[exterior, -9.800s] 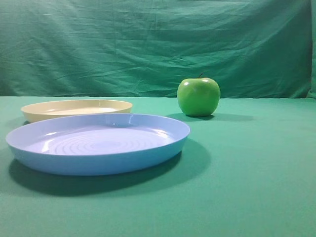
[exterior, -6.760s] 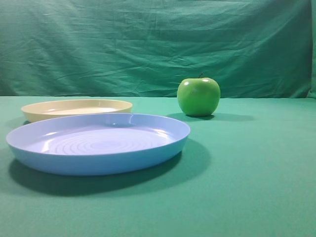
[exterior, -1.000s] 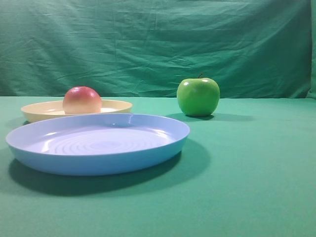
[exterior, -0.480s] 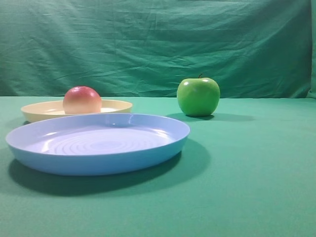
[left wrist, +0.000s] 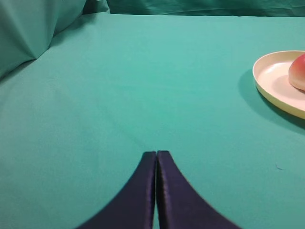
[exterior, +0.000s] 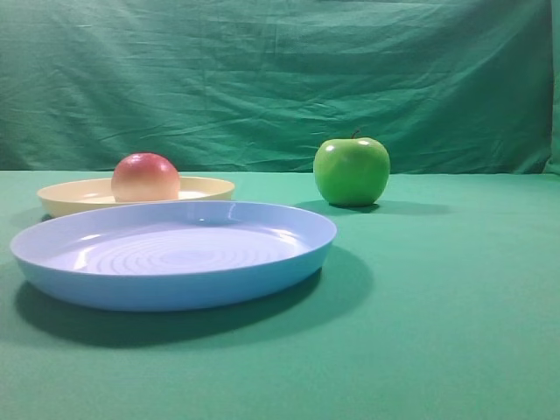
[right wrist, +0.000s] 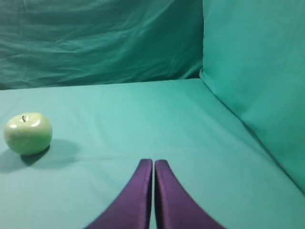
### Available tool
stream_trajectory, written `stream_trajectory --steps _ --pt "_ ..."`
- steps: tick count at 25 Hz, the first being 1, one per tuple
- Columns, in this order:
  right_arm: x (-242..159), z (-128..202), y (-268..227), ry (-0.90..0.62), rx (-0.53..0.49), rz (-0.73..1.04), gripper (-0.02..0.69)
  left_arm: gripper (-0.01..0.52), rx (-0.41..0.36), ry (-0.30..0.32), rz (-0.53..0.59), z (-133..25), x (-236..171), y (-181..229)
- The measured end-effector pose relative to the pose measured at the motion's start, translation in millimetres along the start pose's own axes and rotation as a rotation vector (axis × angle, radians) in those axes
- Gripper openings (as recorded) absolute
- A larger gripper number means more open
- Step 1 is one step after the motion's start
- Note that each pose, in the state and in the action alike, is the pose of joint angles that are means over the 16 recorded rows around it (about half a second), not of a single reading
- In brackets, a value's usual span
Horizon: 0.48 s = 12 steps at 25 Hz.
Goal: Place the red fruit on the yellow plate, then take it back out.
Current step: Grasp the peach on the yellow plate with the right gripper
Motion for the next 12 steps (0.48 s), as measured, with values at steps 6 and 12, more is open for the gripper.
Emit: stream_trajectory --steps 6,12 --pt "-37.9 10.8 7.3 0.006 0.012 0.042 0.0 0.0 0.0 0.0 0.0 0.0 0.0 0.0" --pt "-53.3 15.5 10.6 0.014 0.024 0.078 0.0 0.0 0.0 0.0 0.0 0.0 0.0 0.0"
Point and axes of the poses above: a point on each arm's last joint axis where the gripper is mounted, y pointing out along that axis toward the gripper, z along the wrist's bending axis when the last joint is at zero, x = y × z, the point moved 4 cm from there along y, pointing out along that axis toward the gripper, and after that the axes turned 15 degrees about -y, right-handed, at the moved point
